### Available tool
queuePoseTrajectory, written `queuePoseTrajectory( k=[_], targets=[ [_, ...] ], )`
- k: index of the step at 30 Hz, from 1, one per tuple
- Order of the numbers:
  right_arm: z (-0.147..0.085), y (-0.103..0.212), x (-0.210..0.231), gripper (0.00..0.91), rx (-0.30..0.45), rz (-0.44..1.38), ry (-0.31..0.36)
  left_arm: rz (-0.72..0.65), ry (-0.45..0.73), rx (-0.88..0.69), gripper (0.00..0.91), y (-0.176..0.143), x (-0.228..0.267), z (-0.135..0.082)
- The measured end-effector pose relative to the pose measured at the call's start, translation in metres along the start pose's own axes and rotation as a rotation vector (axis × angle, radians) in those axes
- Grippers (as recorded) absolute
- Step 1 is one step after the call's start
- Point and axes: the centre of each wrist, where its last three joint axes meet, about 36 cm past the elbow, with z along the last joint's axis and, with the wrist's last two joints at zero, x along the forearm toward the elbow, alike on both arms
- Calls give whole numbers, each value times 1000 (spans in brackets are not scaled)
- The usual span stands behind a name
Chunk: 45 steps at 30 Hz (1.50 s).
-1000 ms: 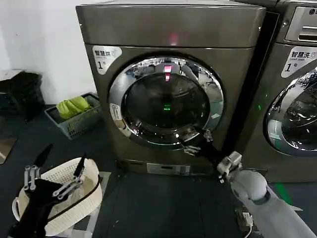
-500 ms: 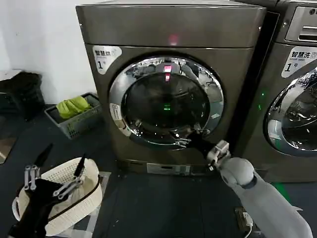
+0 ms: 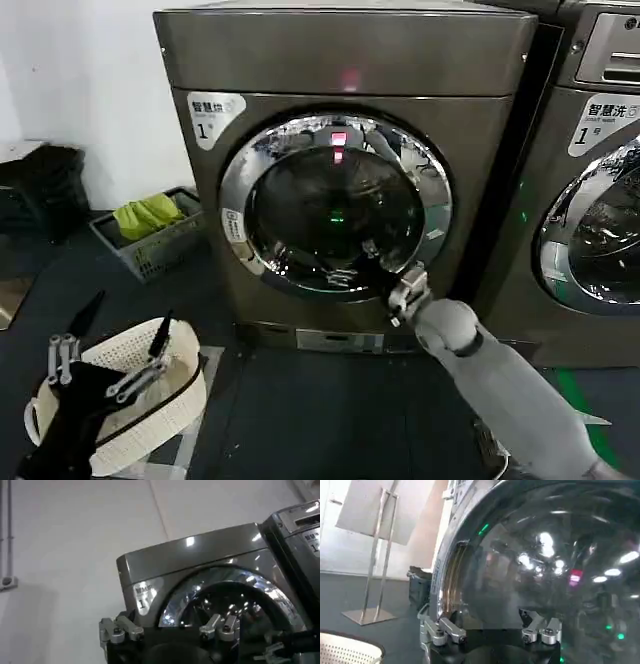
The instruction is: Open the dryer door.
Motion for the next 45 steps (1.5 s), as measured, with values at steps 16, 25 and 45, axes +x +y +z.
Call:
queuePoseTrajectory(
  k=[16,25,45],
  targets=[
    [2,3,-38,907,6,-30,0,-1,1,-1,907,1,0,1],
    [1,8,-54,907,-1,-37,2,-3,-1,-1,907,1,0,1],
    [-11,41,-79,907,-30,-28,-1,-4,-3,2,907,0,-1,2]
  ],
)
